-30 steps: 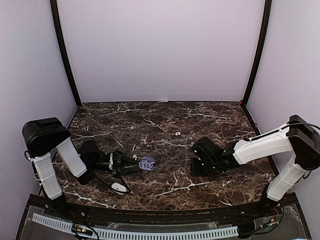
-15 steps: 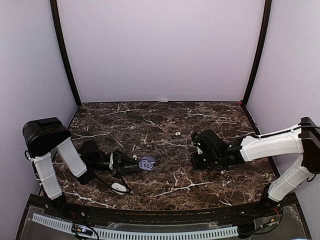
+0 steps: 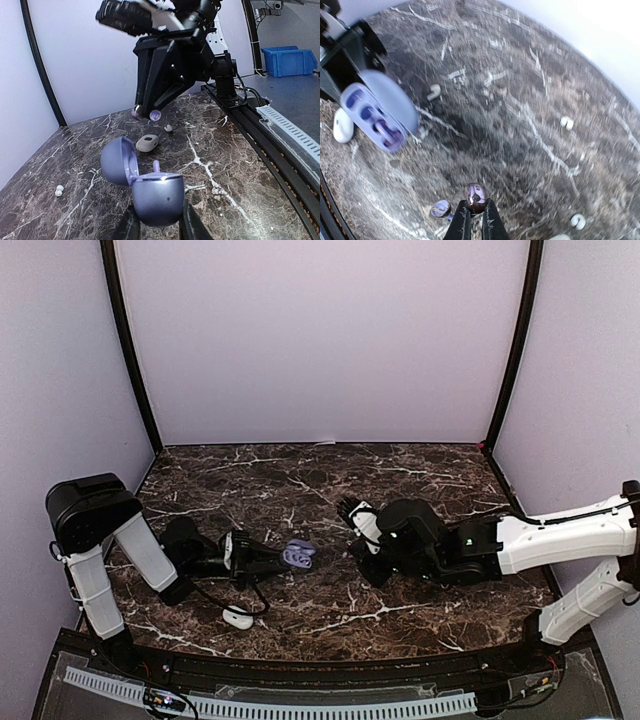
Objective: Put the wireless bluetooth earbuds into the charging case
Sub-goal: Insert the left earbud into the left side groove of the charging case.
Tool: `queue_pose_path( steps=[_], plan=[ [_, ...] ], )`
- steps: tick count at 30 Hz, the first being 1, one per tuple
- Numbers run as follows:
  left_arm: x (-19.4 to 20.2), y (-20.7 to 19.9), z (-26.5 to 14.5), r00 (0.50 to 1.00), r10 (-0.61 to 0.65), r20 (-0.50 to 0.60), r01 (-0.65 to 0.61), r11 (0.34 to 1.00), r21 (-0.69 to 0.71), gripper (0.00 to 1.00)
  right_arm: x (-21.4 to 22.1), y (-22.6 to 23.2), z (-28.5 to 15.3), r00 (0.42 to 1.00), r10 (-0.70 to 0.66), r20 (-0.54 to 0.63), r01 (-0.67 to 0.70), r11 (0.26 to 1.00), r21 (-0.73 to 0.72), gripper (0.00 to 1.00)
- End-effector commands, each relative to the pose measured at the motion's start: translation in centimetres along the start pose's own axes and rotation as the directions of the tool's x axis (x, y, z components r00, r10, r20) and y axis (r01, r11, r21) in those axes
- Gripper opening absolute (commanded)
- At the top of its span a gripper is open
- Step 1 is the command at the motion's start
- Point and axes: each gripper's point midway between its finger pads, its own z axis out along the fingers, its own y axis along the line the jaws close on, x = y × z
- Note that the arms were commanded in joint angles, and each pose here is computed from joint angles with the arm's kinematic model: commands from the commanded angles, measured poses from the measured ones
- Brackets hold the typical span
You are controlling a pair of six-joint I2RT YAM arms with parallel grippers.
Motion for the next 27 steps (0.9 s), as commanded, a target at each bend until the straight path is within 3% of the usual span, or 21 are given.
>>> queue_pose_path(
  steps=[1, 7, 12, 14, 18, 27],
  plan=[
    [-2.0, 0.6, 0.9, 0.999, -0.002, 0.045, 0.003, 1.000, -0.018, 0.02, -5.1, 0.2, -1.2, 0.974, -0.189, 0.123, 0.177, 0.979, 0.101, 0.00],
    [-2.3, 1.3, 1.5, 0.999, -0.051, 0.007, 0.052, 0.998, -0.045, 0.02, -8.2, 1.7, -2.2, 0.899, -0.396, 0.185, 0.362, 0.912, 0.195, 0.00],
    [-3.8, 2.5, 1.7, 0.996, -0.087, -0.001, 0.087, 0.991, -0.106, 0.02, -9.0, 3.9, -2.4, 0.802, -0.554, 0.223, 0.505, 0.829, 0.241, 0.00],
    [-3.4, 3.1, 2.3, 0.988, -0.143, -0.052, 0.135, 0.981, -0.137, 0.01, -9.1, 4.3, -2.3, 0.766, -0.600, 0.232, 0.542, 0.796, 0.269, 0.00],
    [-3.2, 3.3, 3.7, 0.973, -0.156, -0.171, 0.132, 0.981, -0.143, 0.01, -9.9, 4.2, -2.6, 0.729, -0.640, 0.245, 0.563, 0.763, 0.318, 0.00],
    [-3.5, 3.4, 3.6, 0.967, -0.191, -0.168, 0.165, 0.973, -0.159, 0.02, -10.8, 3.5, -2.6, 0.678, -0.701, 0.221, 0.583, 0.696, 0.418, 0.00]
  ],
)
